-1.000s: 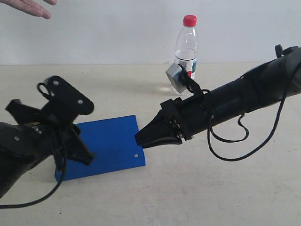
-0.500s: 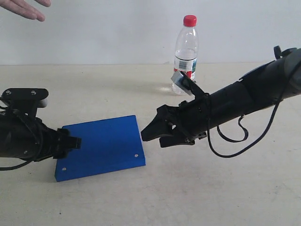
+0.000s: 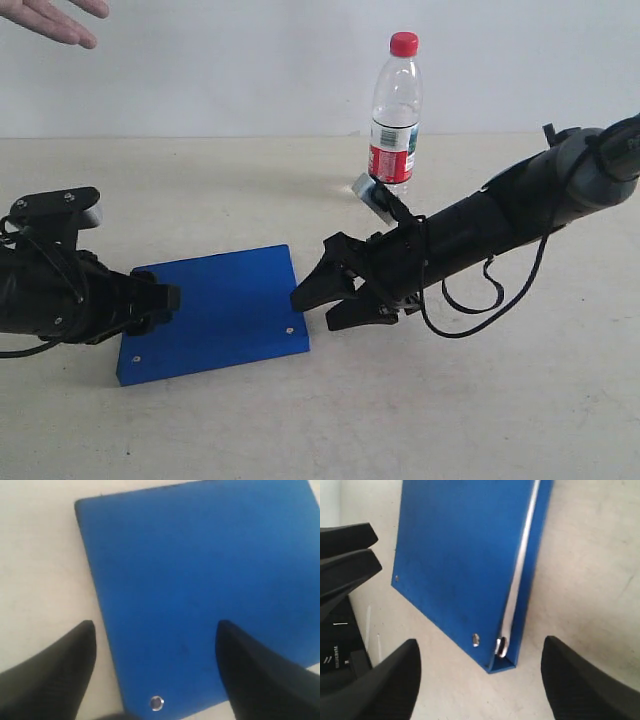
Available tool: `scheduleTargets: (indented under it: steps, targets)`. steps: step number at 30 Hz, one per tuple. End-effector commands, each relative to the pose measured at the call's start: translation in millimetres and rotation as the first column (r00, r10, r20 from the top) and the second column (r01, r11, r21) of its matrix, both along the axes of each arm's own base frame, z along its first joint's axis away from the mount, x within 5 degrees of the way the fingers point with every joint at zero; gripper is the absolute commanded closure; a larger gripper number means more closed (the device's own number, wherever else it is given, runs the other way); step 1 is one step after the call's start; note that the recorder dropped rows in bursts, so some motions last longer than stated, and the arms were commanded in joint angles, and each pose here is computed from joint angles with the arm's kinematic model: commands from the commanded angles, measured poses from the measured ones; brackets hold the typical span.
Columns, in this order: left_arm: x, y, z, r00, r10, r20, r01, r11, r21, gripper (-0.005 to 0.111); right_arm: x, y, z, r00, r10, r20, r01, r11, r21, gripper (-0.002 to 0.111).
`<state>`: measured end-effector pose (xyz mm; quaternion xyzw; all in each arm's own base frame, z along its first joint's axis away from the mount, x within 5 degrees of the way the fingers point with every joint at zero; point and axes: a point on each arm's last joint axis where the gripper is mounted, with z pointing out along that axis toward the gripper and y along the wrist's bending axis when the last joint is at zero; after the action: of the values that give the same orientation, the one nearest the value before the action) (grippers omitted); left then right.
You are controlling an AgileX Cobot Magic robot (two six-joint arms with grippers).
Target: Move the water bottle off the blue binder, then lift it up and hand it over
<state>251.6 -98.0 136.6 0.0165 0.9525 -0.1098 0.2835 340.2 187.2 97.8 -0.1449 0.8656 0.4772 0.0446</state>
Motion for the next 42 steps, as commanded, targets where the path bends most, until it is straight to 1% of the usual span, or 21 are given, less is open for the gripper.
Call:
scheduleTargets:
  steps: [1, 6, 8, 11, 14, 17, 19, 21, 23, 25, 29, 33, 35, 37, 39, 40, 41, 42]
  targets:
    - [-1.2, -3.1, -14.7, 0.998, -0.014, -0.061, 0.013, 1.0, -0.022, 0.043, 0.0, 0.9, -5.3, 1.0, 0.006, -0.011, -0.006, 1.0, 0.001, 0.046]
    - [3.8, -14.0, -32.7, 0.987, -0.11, -0.116, 0.104, 0.993, -0.059, 0.043, -1.1, 1.9, -9.3, 1.0, 0.009, -0.026, -0.009, 1.0, 0.004, 0.046]
    - [8.4, -23.0, -32.8, 0.98, -0.161, -0.113, 0.147, 0.981, -0.123, 0.043, -2.9, 5.7, -8.7, 1.0, 0.019, -0.025, -0.019, 1.0, 0.012, 0.046]
    - [13.3, -38.3, -24.1, 0.966, -0.246, -0.081, 0.219, 0.942, -0.252, 0.043, -6.8, 17.5, -4.1, 0.997, 0.076, -0.002, -0.076, 0.996, 0.036, 0.046]
    - [16.2, -48.2, -15.1, 0.946, -0.323, -0.03, 0.297, 0.899, -0.321, 0.043, -12.6, 32.0, 6.0, 0.988, 0.156, -0.002, -0.155, 0.983, 0.099, 0.046]
    - [15.8, -49.8, -13.9, 0.941, -0.336, -0.022, 0.31, 0.89, -0.335, 0.043, -16.0, 44.5, 20.6, 0.972, 0.236, 0.003, -0.232, 0.955, 0.185, 0.046]
    - [15.6, -49.4, -14.4, 0.939, -0.343, -0.022, 0.318, 0.89, -0.326, 0.043, -13.6, 49.6, 25.8, 0.971, 0.236, 0.02, -0.235, 0.951, 0.201, 0.047]
    - [15.6, -49.1, -14.6, 0.939, -0.343, -0.023, 0.318, 0.892, -0.322, 0.044, -10.1, 52.0, 30.8, 0.972, 0.232, 0.04, -0.236, 0.949, 0.21, 0.052]
    - [16.5, -47.5, -15.5, 0.943, -0.332, -0.026, 0.309, 0.901, -0.304, 0.05, -9.1, 52.4, 36.0, 0.974, 0.223, 0.028, -0.224, 0.952, 0.21, 0.062]
    - [17.1, -46.2, -16.3, 0.945, -0.326, -0.028, 0.304, 0.908, -0.287, 0.059, -10.3, 51.5, 39.2, 0.97, 0.24, 0.042, -0.243, 0.95, 0.197, 0.072]
    - [16.3, -46.2, -16.8, 0.938, -0.344, -0.028, 0.324, 0.905, -0.277, 0.08, -11.4, 50.7, 39.8, 0.965, 0.256, 0.054, -0.262, 0.948, 0.183, 0.088]
    - [16.1, -45.5, -16.7, 0.926, -0.376, -0.012, 0.362, 0.899, -0.246, 0.098, -11.4, 50.7, 39.8, 0.963, 0.261, 0.068, -0.269, 0.945, 0.183, 0.109]
    - [18.0, -42.1, -16.6, 0.936, -0.353, -0.012, 0.343, 0.916, -0.208, 0.099, -11.4, 50.7, 39.8, 0.963, 0.261, 0.068, -0.269, 0.945, 0.183, 0.108]
    - [21.3, -35.7, -15.1, 0.951, -0.309, -0.005, 0.306, 0.942, -0.138, 0.095, -11.4, 50.7, 39.8, 0.963, 0.261, 0.068, -0.269, 0.945, 0.183, 0.108]
    - [26.4, -23.5, -11.6, 0.973, -0.23, 0.012, 0.23, 0.973, -0.015, 0.088, -10.9, 50.0, 39.8, 0.963, 0.259, 0.068, -0.268, 0.946, 0.183, 0.108]
    - [28.3, -18.2, -8.8, 0.98, -0.196, 0.025, 0.195, 0.98, 0.034, 0.084, -10.9, 50.0, 39.8, 0.963, 0.259, 0.068, -0.268, 0.946, 0.183, 0.108]
    - [30.7, -9.9, -3.4, 0.988, -0.144, 0.049, 0.138, 0.984, 0.108, 0.078, -10.9, 50.0, 39.8, 0.963, 0.259, 0.068, -0.268, 0.946, 0.183, 0.108]
    - [31.8, -4.9, 0.8, 0.991, -0.113, 0.068, 0.102, 0.983, 0.149, 0.073, -10.9, 50.0, 39.8, 0.964, 0.259, 0.066, -0.266, 0.946, 0.183, 0.108]
